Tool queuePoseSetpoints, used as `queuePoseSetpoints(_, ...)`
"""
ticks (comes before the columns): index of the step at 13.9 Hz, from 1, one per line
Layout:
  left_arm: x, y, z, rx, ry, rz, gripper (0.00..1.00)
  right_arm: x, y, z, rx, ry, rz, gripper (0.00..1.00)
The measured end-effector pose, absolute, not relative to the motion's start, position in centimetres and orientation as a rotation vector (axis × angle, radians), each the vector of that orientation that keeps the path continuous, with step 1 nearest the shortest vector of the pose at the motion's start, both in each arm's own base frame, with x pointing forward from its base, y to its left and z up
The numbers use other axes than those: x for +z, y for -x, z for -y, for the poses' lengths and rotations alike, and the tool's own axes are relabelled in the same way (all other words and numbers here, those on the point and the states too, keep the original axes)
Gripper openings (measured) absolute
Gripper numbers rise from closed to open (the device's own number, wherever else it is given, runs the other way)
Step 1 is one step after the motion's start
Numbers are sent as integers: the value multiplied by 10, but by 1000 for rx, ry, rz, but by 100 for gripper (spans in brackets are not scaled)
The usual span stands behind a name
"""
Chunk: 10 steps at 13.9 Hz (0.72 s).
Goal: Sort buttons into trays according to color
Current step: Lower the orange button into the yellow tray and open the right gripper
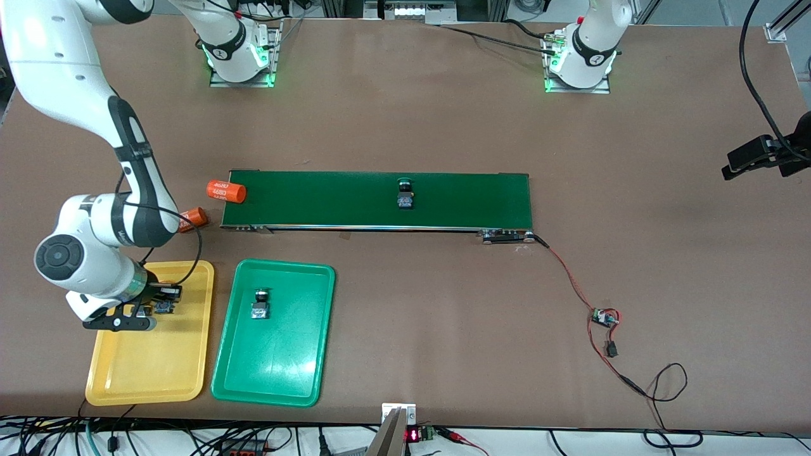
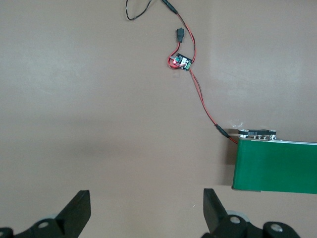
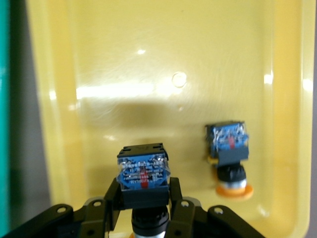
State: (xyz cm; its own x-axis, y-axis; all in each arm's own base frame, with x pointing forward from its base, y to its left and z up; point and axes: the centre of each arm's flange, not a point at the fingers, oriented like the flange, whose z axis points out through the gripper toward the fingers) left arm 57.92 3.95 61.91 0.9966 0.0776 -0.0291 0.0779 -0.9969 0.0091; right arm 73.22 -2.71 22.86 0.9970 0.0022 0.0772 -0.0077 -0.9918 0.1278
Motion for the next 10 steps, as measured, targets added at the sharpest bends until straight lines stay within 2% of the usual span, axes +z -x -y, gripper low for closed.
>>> queuePoseSetpoints(8, 619, -580, -33, -43, -3127, -104, 100, 197, -735, 31, 172, -3000, -21, 42)
queuePoseSetpoints(10, 619, -580, -33, -43, -3127, -104, 100, 190, -734, 31, 161, -3002, -22, 59)
